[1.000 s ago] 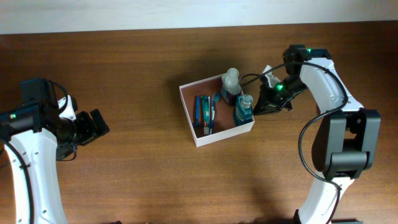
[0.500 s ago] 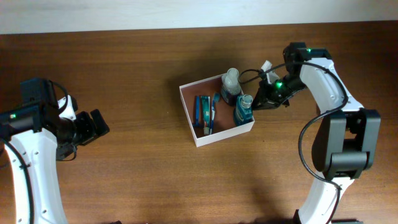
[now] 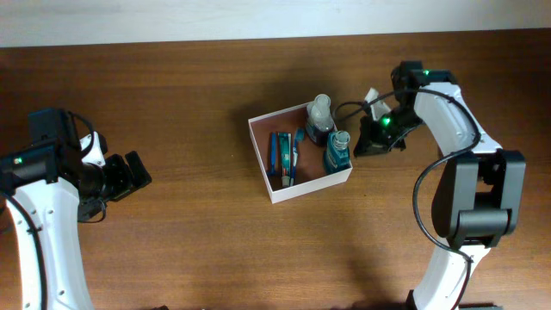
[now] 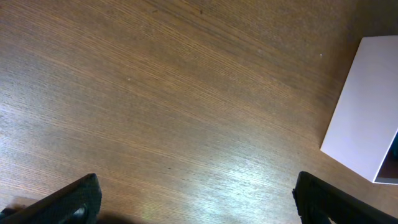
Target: Pack container
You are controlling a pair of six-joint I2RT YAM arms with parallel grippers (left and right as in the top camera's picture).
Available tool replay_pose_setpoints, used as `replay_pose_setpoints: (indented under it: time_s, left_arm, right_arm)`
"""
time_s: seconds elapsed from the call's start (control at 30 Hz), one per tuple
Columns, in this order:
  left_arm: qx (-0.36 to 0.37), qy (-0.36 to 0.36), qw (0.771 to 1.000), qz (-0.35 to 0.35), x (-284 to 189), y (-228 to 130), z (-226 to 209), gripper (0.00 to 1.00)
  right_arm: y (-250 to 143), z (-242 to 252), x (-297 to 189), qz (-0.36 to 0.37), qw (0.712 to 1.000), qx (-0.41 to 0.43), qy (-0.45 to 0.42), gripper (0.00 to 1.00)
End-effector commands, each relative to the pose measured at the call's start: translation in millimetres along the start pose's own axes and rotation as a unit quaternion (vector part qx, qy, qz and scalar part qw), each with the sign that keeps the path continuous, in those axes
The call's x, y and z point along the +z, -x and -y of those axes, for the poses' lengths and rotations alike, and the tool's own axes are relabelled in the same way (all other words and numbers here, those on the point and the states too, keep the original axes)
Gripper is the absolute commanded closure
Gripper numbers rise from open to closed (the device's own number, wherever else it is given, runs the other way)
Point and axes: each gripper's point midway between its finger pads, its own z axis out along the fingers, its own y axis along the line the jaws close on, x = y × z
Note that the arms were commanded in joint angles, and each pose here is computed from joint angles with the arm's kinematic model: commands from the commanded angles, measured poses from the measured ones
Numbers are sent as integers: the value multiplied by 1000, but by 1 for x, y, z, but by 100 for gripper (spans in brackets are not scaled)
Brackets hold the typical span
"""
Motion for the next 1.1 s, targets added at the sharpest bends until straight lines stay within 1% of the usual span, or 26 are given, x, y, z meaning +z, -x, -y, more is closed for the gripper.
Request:
replay_pose_setpoints:
  time_s: [0.0, 0.1, 0.4, 0.8, 1.07]
  left_arm:
    - [3, -6, 1000, 6, -4, 0, 1, 0]
    - [3, -5, 1000, 6, -4, 0, 1, 1]
    - [3, -6, 1000, 6, -4, 0, 1, 1]
    - [3, -6, 1000, 6, -4, 0, 1, 1]
    - [3, -6, 1000, 6, -4, 0, 1, 1]
  right_arm:
    - [-13, 2, 16, -17, 1000, 3, 5, 96]
    - [-12, -1, 22, -13, 1000, 2, 21, 96]
    - [-3, -23, 16, 10, 995, -6, 96, 96]
    - [-4, -37, 12, 9, 990, 0, 143, 96]
    - [-11, -41, 11, -4, 988, 10, 155, 96]
